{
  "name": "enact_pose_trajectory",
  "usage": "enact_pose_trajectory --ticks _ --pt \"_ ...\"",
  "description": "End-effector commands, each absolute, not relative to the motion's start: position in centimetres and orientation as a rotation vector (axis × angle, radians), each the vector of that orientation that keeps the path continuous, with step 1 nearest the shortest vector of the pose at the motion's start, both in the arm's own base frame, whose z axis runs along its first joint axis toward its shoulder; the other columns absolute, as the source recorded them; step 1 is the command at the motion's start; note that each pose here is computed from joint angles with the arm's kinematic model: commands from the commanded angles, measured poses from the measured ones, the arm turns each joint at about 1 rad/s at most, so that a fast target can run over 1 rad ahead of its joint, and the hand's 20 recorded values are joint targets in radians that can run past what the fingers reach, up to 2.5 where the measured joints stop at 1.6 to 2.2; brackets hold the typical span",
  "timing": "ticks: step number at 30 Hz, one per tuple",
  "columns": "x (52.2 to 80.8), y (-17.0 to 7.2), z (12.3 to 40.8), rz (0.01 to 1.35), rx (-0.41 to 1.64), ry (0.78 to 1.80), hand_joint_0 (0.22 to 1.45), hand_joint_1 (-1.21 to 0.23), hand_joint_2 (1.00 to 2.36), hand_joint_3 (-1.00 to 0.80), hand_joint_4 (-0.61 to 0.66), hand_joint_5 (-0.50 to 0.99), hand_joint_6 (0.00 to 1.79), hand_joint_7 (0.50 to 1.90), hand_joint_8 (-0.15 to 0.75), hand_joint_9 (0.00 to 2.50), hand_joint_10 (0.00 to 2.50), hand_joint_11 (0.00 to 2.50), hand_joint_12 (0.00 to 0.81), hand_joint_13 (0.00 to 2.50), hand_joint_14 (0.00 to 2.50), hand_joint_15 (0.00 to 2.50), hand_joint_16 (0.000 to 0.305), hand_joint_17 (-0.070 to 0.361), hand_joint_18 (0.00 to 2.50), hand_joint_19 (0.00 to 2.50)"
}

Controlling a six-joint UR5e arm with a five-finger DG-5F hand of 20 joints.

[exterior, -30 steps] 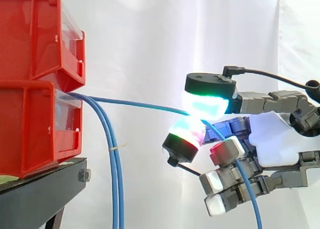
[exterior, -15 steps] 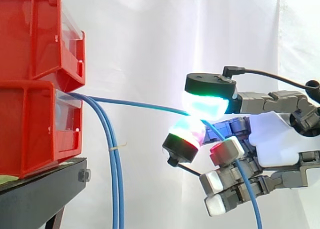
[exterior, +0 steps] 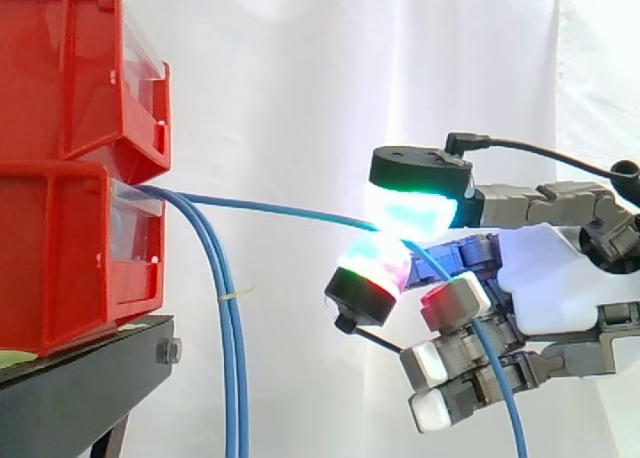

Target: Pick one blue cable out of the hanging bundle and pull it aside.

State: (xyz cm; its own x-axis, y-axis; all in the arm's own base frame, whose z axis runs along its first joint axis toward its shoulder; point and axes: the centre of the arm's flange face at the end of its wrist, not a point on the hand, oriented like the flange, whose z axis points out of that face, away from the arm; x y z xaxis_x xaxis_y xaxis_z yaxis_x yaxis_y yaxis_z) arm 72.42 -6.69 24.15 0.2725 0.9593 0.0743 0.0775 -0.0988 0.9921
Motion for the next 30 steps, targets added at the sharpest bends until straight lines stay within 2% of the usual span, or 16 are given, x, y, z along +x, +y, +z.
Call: enact_pose_trajectory --ticks 1,30 --pt "72.42 -6.69 24.2 1.022 1.456 1.025 0.64 -0.81 1.02 0.1 -0.06 -0.12 0.94 1.15 0.381 1.32 0.02 0.85 0.388 1.05 0.02 0.7 0.043 0.096 0.76 0.49" --pt "72.42 -6.69 24.2 1.022 1.456 1.025 0.64 -0.81 1.02 0.12 -0.08 -0.11 0.94 1.17 0.391 1.34 0.02 0.84 0.385 1.07 0.02 0.71 0.041 0.091 0.77 0.51"
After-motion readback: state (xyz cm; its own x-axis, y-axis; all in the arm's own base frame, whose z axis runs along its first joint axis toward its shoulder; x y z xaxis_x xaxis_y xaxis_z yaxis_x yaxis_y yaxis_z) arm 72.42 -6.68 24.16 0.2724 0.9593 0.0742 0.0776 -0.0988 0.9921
